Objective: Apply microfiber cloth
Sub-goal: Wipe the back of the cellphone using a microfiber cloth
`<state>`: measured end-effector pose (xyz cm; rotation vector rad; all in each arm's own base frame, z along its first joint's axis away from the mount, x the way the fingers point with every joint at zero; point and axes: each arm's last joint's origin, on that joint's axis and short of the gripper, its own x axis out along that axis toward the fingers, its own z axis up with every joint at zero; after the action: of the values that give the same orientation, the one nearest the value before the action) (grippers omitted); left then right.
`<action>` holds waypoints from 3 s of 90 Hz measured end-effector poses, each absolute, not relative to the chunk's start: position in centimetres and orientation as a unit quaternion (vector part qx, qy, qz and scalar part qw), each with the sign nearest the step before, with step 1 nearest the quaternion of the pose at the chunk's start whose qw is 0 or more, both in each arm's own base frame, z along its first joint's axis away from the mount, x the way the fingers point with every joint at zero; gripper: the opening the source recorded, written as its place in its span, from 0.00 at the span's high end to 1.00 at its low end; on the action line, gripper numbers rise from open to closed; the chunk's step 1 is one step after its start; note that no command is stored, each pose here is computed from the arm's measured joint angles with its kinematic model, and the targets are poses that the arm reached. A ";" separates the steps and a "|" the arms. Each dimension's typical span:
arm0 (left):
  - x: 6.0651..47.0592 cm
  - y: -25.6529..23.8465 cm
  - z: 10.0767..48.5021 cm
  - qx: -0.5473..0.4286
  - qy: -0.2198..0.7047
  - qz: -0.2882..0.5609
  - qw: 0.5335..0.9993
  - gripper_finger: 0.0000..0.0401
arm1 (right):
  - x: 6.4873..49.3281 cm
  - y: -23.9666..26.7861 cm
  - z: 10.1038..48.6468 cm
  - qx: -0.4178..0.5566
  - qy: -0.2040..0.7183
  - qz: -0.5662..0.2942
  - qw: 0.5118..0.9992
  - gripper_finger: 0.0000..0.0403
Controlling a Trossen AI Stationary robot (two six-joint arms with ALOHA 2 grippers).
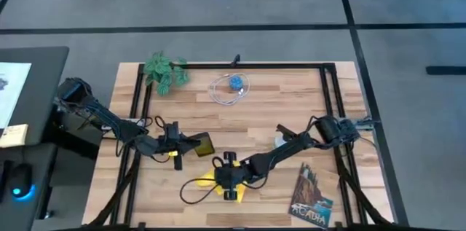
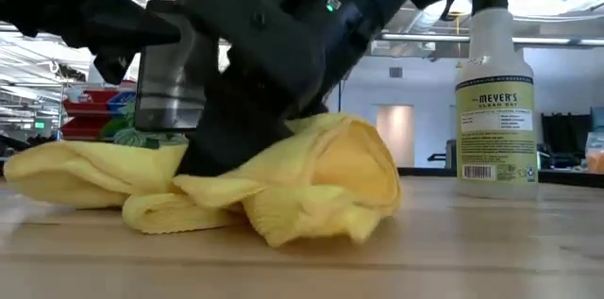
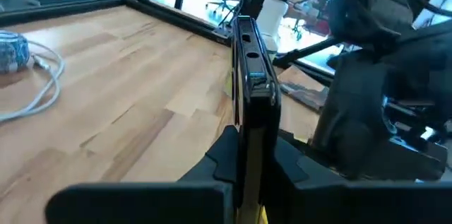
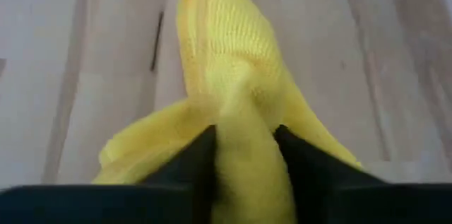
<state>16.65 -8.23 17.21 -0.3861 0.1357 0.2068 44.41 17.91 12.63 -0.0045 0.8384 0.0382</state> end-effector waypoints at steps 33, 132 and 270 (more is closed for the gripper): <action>16.9 -8.5 17.3 -0.231 0.056 0.085 0.968 0.97 | 44.1 20.9 19.9 -0.289 0.259 -0.205 0.899 0.99; 17.2 -8.8 18.8 -0.240 0.001 0.033 0.970 0.97 | 46.7 17.4 20.4 -0.402 0.265 -0.117 0.869 1.00; 17.1 -8.9 18.1 -0.212 0.035 0.027 0.976 0.97 | 45.9 12.2 27.4 -0.325 0.232 -0.182 0.899 0.99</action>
<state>17.13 -8.92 18.11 -0.4271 0.0698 0.0537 45.88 12.23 27.41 -0.6726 0.4795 -0.3766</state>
